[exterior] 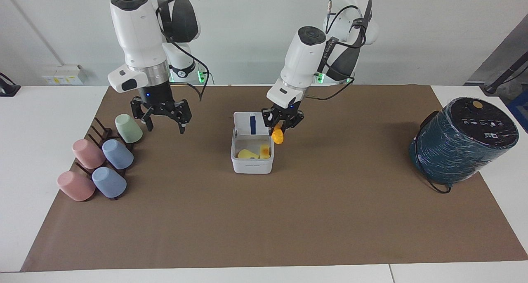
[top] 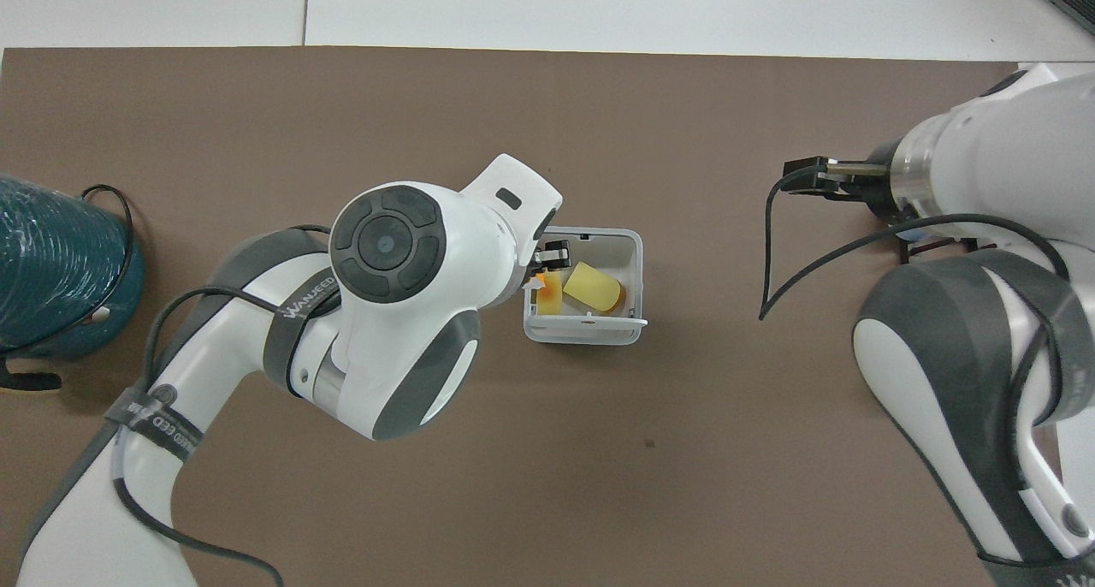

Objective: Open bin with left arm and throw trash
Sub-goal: 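Release the carrot into the bin with the left gripper while the right gripper withdraws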

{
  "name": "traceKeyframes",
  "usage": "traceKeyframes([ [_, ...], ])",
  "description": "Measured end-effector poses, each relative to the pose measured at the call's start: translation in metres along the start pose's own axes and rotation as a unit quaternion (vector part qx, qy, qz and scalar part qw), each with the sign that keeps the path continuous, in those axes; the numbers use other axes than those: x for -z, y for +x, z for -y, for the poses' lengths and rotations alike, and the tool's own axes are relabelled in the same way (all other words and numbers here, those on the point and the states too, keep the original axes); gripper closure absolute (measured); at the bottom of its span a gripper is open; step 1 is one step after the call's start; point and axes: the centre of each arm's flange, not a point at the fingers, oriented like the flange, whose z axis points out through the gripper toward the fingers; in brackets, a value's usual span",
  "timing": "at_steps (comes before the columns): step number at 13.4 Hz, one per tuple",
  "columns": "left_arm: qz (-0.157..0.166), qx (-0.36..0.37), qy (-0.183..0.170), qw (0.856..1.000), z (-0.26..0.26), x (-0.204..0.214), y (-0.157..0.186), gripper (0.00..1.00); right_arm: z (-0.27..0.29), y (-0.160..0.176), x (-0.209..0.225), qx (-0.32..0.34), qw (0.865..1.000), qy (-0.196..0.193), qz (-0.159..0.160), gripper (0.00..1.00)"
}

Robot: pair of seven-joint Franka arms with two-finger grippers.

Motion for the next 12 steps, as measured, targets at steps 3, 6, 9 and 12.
traceKeyframes([
  [3,0.003,0.003,-0.004,1.0,-0.016,-0.026,-0.001,0.63,-0.029,-0.001,0.016,-0.024,0.999,-0.017,0.031,0.0],
  [6,0.009,0.006,-0.006,1.0,-0.03,-0.048,-0.004,0.63,-0.063,0.004,0.017,-0.027,0.998,-0.007,0.053,0.0],
  [9,0.015,-0.002,-0.004,1.0,-0.042,-0.063,-0.011,0.63,-0.089,0.008,0.018,-0.01,0.998,-0.002,0.061,0.0],
  [12,0.016,-0.011,0.002,1.0,-0.048,-0.069,-0.017,0.63,-0.105,0.006,0.038,-0.003,0.998,-0.006,0.067,0.0],
])
